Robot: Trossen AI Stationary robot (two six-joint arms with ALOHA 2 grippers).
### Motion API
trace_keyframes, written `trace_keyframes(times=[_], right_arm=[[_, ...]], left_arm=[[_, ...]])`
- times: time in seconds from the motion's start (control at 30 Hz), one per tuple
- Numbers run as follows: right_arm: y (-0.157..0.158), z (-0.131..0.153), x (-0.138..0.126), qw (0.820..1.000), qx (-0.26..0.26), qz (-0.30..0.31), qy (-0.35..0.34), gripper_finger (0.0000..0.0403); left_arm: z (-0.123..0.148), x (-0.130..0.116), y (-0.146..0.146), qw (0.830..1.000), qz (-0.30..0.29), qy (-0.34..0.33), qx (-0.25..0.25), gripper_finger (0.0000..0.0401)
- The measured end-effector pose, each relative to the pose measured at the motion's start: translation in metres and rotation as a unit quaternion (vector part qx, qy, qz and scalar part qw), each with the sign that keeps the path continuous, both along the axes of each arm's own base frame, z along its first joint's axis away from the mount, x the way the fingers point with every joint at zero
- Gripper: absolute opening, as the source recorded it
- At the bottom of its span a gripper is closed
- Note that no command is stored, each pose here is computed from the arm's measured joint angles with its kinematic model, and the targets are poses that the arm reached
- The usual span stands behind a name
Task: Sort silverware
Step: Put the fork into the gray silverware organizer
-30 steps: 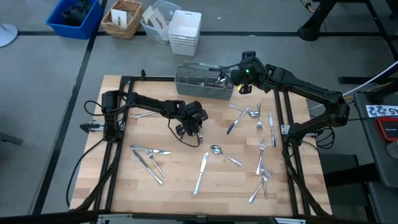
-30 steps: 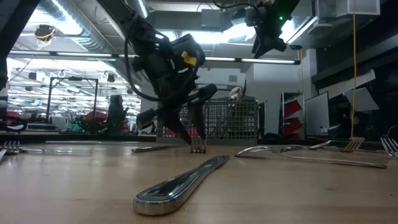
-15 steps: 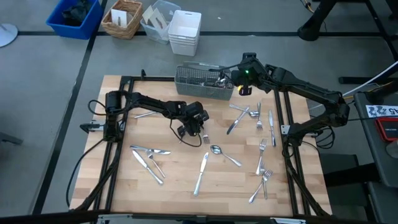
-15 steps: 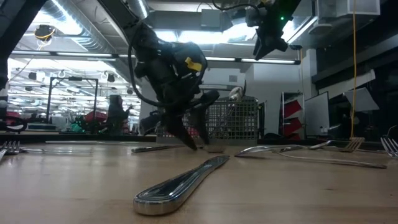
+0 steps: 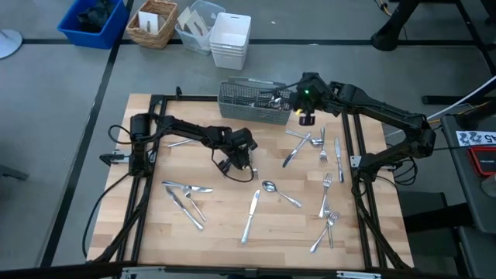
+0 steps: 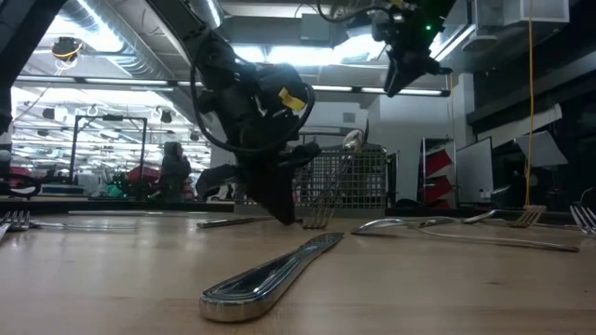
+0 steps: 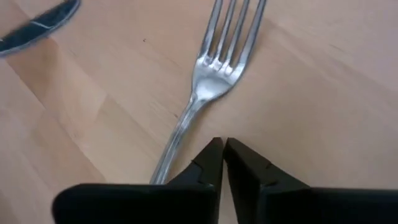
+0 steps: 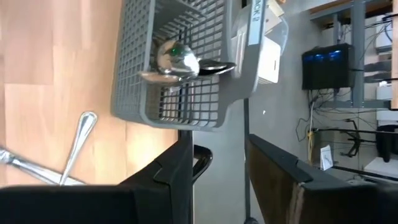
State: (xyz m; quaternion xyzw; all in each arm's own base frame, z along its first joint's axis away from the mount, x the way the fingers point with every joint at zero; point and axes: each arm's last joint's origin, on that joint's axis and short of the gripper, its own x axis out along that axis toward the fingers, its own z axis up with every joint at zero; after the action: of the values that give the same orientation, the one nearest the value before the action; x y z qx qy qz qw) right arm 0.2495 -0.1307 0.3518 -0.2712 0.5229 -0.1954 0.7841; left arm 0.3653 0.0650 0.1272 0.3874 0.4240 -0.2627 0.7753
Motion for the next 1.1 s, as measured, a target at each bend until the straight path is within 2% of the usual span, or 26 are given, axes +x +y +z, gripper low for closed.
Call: trace_keyframes(times=[0.2,0.4,0.73,0.83,0.97,1.1], right_arm=[[0.001,-0.001,-0.001,1.0,0.009,-0.004,-0.001,0.015],[0.001,-0.001,-0.001,1.0,0.01,-0.006,-0.001,0.015],[0.001,-0.001,-0.001,1.0,0.012,-0.006,0.002,0.015],[0.001,-0.001,-0.001,1.0,0.012,-0.006,0.002,0.015],[0.001,-0.001,-0.001,1.0,0.012,-0.006,0.002,0.015],[0.001,-0.001,-0.001,1.0,0.012,-0.006,0.002,0.015]], left_arm=[[0.012,0.01,-0.001,0.998,-0.001,-0.067,0.016,0.0003],[0.013,0.012,-0.004,0.997,0.005,-0.074,0.031,0.0019],[0.014,0.012,-0.005,0.996,0.029,-0.072,0.045,0.0097],[0.014,0.012,-0.002,0.996,0.029,-0.072,0.048,0.0109],[0.014,0.011,0.003,0.996,0.027,-0.071,0.053,0.0106],[0.014,0.01,0.006,0.997,0.02,-0.072,0.035,0.0092]])
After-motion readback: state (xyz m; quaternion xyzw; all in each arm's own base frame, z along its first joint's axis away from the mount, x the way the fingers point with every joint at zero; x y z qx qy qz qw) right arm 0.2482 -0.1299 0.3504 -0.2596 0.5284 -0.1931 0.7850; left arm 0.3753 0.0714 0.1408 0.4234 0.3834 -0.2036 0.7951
